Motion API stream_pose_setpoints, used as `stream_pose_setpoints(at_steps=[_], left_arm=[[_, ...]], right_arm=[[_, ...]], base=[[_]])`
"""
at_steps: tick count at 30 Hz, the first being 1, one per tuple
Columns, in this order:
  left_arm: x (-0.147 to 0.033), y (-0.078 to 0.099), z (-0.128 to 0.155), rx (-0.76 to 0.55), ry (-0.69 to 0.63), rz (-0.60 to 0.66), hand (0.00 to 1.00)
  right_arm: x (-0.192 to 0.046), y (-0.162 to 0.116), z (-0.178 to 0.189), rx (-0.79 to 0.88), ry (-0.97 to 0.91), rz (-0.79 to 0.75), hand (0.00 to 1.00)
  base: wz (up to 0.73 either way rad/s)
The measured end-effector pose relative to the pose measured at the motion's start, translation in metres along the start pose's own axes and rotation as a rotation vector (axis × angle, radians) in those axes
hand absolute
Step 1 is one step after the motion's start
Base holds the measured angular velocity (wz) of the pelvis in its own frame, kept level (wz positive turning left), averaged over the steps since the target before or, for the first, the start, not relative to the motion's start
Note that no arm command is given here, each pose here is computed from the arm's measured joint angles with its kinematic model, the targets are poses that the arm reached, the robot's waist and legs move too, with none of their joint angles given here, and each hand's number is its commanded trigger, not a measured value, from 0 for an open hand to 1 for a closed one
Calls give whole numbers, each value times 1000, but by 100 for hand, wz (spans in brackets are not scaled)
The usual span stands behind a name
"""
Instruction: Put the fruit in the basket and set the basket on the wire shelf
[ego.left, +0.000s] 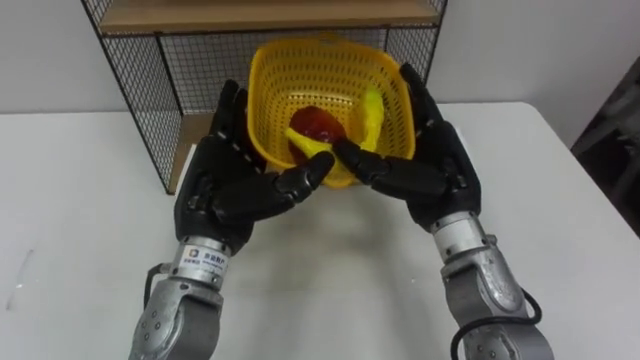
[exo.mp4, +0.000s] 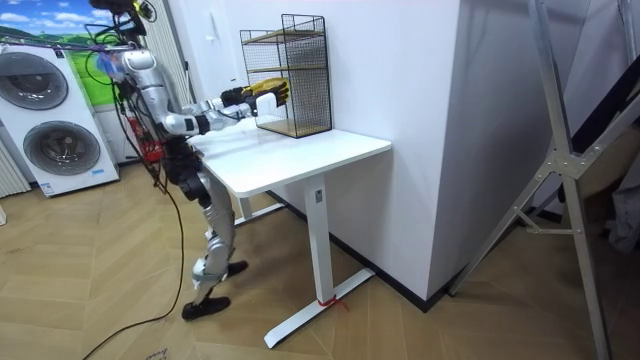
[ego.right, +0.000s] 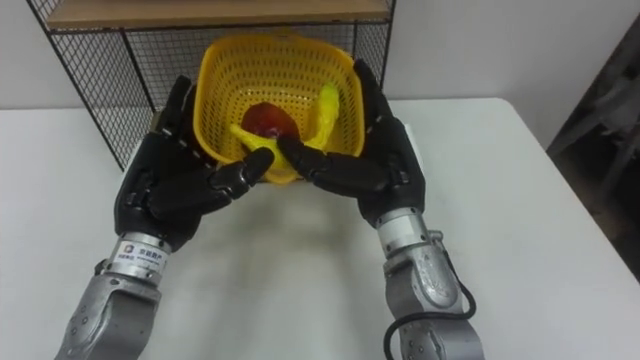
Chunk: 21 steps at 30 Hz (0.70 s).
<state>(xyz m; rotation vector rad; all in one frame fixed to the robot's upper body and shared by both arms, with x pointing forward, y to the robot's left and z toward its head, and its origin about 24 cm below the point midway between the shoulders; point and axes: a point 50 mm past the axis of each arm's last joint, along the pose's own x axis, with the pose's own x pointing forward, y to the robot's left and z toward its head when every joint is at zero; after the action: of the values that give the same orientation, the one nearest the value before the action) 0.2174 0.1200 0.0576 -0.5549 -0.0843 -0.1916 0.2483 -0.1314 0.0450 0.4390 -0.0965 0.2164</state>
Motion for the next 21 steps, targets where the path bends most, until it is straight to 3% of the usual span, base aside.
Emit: stream_pose_setpoints(at_steps=[5, 21], left_arm=[[8, -3, 8, 10, -35, -28, 0], [9, -6, 6, -1, -35, -37, 0]], right_arm=[[3, 0, 4, -4, -30, -5, 0], [5, -2, 5, -2, -31, -9, 0]], base=[[19], [-1]])
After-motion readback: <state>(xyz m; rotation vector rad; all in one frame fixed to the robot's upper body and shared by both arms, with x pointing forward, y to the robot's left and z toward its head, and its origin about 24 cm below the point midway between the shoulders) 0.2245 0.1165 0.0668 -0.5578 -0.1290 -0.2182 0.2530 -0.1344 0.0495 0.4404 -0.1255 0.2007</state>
